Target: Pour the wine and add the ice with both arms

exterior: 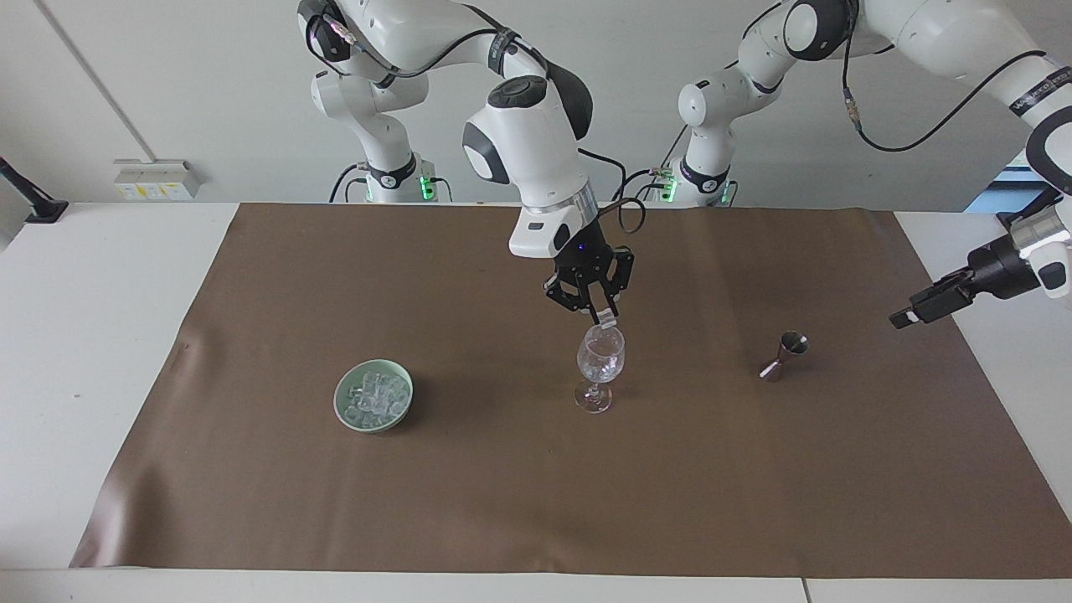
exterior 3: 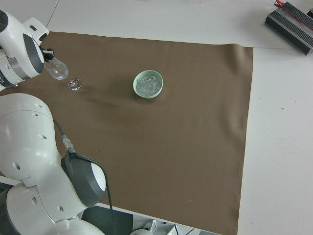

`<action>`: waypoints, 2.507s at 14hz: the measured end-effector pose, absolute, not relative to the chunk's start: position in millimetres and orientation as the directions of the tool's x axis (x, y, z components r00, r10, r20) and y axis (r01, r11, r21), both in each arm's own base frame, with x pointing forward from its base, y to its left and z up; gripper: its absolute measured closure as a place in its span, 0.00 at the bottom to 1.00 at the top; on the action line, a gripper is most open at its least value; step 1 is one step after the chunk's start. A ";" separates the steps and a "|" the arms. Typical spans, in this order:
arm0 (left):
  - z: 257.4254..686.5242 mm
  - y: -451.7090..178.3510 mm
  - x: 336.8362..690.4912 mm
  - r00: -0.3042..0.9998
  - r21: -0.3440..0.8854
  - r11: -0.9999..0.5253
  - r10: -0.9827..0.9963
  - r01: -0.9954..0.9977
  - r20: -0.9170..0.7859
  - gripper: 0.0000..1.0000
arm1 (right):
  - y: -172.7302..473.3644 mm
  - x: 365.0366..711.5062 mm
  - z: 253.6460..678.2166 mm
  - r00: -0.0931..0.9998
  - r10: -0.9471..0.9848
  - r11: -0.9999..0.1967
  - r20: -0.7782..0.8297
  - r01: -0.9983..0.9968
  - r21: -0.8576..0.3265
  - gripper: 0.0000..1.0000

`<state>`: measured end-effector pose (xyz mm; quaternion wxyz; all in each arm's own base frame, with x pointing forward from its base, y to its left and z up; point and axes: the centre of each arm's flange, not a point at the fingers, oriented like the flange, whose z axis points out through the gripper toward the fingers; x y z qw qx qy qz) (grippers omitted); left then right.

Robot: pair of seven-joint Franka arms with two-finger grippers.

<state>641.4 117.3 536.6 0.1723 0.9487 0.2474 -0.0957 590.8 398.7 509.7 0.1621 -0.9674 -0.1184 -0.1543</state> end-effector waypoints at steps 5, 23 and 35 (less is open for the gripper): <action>568.5 76.6 635.5 0.918 0.228 -0.893 0.353 0.389 -0.184 0.00 | 400.8 597.3 496.7 0.923 0.170 -0.917 0.344 0.276 -0.289 0.74; 609.6 -29.2 612.4 0.999 0.059 -0.998 0.024 0.026 -0.028 0.00 | 403.7 605.6 475.6 0.920 0.173 -0.917 0.351 0.280 -0.283 0.74; 619.3 -33.9 570.3 0.999 0.036 -0.999 0.028 0.027 0.030 0.00 | 403.2 606.7 478.6 0.919 0.170 -0.917 0.356 0.280 -0.285 0.74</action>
